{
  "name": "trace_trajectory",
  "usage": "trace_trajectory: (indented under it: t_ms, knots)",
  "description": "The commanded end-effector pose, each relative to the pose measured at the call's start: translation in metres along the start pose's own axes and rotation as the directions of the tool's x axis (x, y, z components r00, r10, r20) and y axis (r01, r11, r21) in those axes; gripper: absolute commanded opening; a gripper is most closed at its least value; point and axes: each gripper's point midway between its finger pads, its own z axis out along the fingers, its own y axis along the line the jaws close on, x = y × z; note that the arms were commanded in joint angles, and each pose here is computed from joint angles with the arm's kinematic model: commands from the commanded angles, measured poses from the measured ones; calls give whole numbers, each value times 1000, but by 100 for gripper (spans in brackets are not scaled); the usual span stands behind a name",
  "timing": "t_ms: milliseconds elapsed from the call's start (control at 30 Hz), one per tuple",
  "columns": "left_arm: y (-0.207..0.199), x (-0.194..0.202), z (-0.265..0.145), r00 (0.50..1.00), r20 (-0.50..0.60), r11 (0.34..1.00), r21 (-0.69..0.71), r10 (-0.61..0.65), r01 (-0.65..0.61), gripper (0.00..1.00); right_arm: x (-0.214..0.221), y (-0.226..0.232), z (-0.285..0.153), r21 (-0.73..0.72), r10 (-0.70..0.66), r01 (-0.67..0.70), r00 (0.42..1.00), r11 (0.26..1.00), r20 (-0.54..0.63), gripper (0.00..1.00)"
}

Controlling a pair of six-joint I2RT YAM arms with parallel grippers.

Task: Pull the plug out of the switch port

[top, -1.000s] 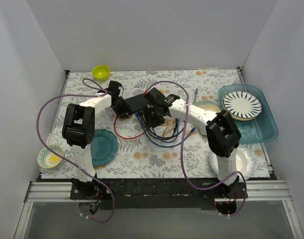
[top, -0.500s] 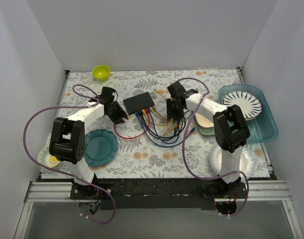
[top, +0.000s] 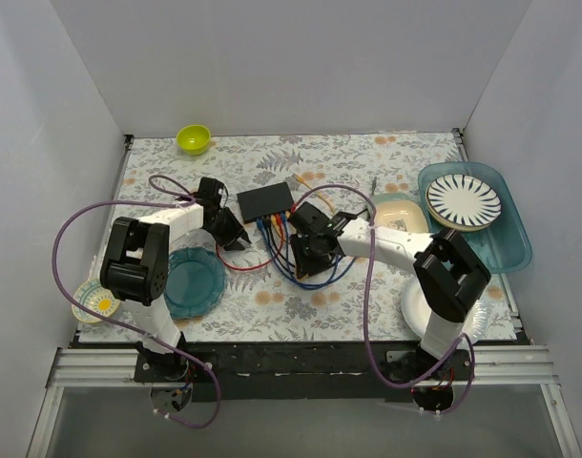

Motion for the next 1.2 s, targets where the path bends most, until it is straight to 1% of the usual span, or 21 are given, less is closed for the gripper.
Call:
trace_trajectory:
  t_ms: [0,267,367,400,467,500,567,600,633,667,700,733,767,800,833,867,933,1067,1100,1133,1167]
  knots:
    - [-11,-3,1,1000,2,999,38,22,-22,29,21,45,-15,-116,-35,35,999,993,-6,38]
    - [-26,-16,7,999,8,998,57,39,-40,30,35,76,-21,-112,-188,185,982,976,-13,37]
    - [-32,-21,4,999,26,996,71,44,-46,30,38,75,-26,-73,-225,225,974,972,3,44]
    - [-34,-23,3,998,32,996,73,47,-49,30,29,71,-31,-38,-224,225,974,974,33,51]
    - [-40,-27,-5,997,55,995,90,47,-52,30,15,66,-47,7,-215,215,973,977,89,60]
    - [-44,-29,-9,997,68,994,99,48,-55,29,-5,66,-59,45,-207,202,965,978,162,69]
    - [-49,-34,-17,994,99,992,111,40,-51,30,-34,59,-80,53,-166,157,958,986,233,73]
    - [-55,-37,-26,992,124,990,131,38,-55,30,-56,62,-96,37,-136,131,947,991,290,74]
    - [-57,-39,-30,990,136,989,137,34,-53,30,-70,58,-102,32,-112,108,942,994,318,74]
    - [-60,-39,-34,989,143,988,147,20,-41,30,-90,44,-109,36,-72,64,934,997,351,74]
    - [-65,-41,-42,987,161,985,167,17,-44,30,-106,42,-116,11,-43,42,923,999,384,72]
    - [-67,-41,-47,986,169,983,179,10,-41,30,-128,26,-120,5,7,-10,910,1000,414,71]
    - [-67,-40,-49,985,170,983,182,-1,-31,30,-139,20,-122,-6,32,-32,903,999,429,69]
    - [-69,-40,-56,983,184,980,195,-7,-30,30,-151,17,-120,-33,58,-48,893,998,446,63]
    - [-68,-40,-57,981,191,981,192,-14,-23,30,-165,-3,-111,-26,98,-97,891,995,444,59]
    - [-63,-37,-56,982,185,983,185,-26,-9,29,-172,-10,-104,-34,121,-119,890,992,440,48]
    - [-59,-35,-58,982,189,984,180,-29,-6,29,-188,-27,-84,-30,159,-162,898,986,410,39]
    - [-43,-23,-50,987,160,988,152,-34,10,29,-198,-40,-45,23,136,-155,921,988,365,33]
    - [-34,-17,-45,989,144,991,133,-40,21,29,-196,-44,-36,39,129,-152,930,988,343,31]
    - [-32,-15,-44,990,136,991,129,-44,26,29,-187,-52,-17,69,128,-155,947,985,294,28]
    - [-29,-12,-41,991,127,991,127,-46,30,29,-184,-53,-10,75,128,-154,954,985,272,19]
